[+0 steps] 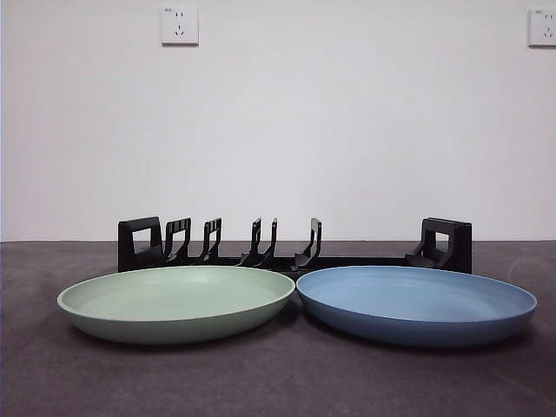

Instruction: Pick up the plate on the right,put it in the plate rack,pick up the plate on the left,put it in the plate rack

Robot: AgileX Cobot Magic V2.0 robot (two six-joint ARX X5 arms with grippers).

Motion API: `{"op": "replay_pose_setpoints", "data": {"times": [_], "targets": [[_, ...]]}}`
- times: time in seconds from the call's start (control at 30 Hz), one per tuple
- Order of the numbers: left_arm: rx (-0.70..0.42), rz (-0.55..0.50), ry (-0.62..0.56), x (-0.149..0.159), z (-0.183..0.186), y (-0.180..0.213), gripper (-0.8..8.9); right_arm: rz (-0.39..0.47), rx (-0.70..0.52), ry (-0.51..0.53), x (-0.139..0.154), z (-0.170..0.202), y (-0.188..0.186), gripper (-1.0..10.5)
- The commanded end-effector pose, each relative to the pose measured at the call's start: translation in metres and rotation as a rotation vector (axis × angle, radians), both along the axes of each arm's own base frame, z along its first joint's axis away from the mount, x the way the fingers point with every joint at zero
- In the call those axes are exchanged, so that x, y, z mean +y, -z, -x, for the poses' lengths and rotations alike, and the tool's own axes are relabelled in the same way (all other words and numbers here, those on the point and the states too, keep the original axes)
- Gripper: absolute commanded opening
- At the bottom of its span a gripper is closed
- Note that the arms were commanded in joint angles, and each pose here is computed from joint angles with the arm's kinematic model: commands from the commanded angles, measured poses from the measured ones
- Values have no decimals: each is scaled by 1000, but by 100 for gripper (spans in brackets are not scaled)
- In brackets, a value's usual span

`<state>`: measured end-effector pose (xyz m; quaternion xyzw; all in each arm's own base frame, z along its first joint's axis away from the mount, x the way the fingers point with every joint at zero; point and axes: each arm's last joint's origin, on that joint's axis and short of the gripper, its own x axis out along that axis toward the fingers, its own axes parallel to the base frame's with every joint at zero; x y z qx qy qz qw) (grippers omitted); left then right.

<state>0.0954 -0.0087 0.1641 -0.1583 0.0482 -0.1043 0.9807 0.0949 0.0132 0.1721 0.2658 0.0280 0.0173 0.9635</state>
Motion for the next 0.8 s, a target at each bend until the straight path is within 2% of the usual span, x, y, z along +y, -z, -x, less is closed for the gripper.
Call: {"op": "replay_pose_setpoints", "data": {"times": [0.03, 0.2, 0.47, 0.67, 0.8], "targets": [[-6, 7, 2, 0, 2, -10, -6, -3, -5, -82, 2, 0, -7, -12], [18, -10, 8, 0, 0, -33, -6, 11, 100, -132, 5, -4, -18, -12], [118, -110, 114, -4, -31, -77, -6, 178, 218, -168, 10, -29, -50, -11], [220, -137, 282, -9, -65, -106, -6, 181, 303, -324, 19, -60, -71, -11], [294, -101, 394, -12, -85, -114, -5, 181, 433, -417, 26, -84, -74, -11]]}}
